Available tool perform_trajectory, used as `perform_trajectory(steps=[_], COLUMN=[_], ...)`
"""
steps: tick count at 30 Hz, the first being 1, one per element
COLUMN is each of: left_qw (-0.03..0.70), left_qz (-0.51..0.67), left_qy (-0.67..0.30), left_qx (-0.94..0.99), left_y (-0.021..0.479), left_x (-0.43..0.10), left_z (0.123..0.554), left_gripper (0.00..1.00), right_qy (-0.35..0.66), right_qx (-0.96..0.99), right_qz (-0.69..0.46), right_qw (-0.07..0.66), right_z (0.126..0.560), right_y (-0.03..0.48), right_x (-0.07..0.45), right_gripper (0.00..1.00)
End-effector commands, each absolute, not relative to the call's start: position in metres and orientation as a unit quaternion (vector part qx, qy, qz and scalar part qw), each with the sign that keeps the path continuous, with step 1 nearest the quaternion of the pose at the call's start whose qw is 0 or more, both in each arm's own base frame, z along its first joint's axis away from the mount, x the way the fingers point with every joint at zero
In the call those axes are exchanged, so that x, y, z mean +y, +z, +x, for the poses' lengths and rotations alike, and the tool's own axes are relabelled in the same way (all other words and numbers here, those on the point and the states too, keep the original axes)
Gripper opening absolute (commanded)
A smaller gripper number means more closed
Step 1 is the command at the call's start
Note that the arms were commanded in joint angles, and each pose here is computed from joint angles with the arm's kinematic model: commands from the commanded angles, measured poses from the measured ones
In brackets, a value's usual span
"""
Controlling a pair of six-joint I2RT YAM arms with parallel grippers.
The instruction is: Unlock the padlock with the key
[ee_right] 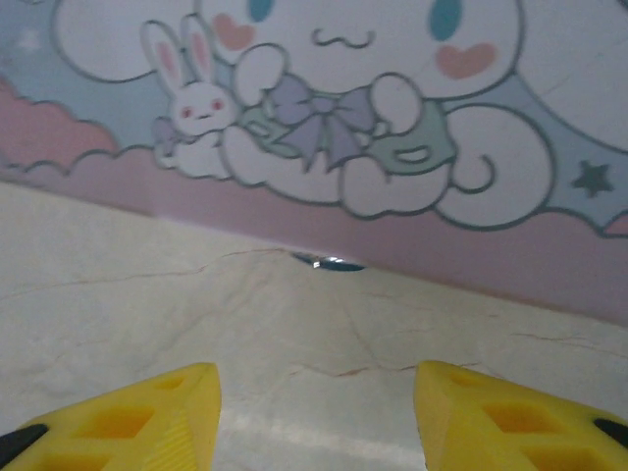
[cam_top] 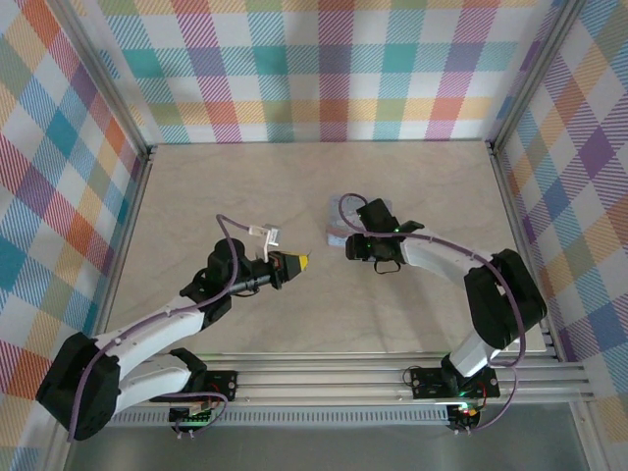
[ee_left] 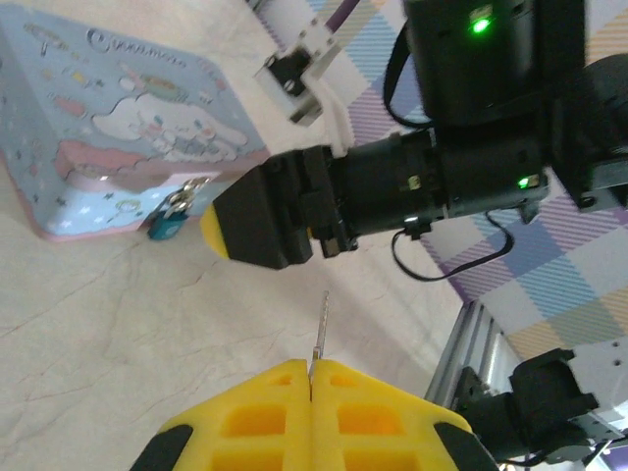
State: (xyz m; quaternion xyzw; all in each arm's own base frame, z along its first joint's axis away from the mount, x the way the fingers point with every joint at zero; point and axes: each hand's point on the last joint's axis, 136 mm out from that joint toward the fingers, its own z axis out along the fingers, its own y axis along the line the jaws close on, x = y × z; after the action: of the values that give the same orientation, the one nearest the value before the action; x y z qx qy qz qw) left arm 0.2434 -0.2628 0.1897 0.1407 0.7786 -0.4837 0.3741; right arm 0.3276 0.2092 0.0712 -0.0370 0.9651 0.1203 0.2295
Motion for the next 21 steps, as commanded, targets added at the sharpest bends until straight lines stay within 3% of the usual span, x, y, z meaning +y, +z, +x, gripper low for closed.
perform_trajectory(steps=[1,21], left_qw=[0.380,0.357], left_qz=[0.157,0.178], left_qy=[-0.477,-0.469], left_qx=[0.777,0.788], left_y=[0.190,0.161], left_x=[-0.271,-0.288], left_z=[0.249,0.259], left_gripper=[0.00,0.00], right_qy=[0.106,0.104], right_qx=[0.961,0.954], right_qz=[-0.011,0.069], right_qw=[0.257,0.271], right_z=[0.344,0.369], right_y=[0.069,0.044], right_x=[0.205,0.206], right_gripper=[0.55,0.50])
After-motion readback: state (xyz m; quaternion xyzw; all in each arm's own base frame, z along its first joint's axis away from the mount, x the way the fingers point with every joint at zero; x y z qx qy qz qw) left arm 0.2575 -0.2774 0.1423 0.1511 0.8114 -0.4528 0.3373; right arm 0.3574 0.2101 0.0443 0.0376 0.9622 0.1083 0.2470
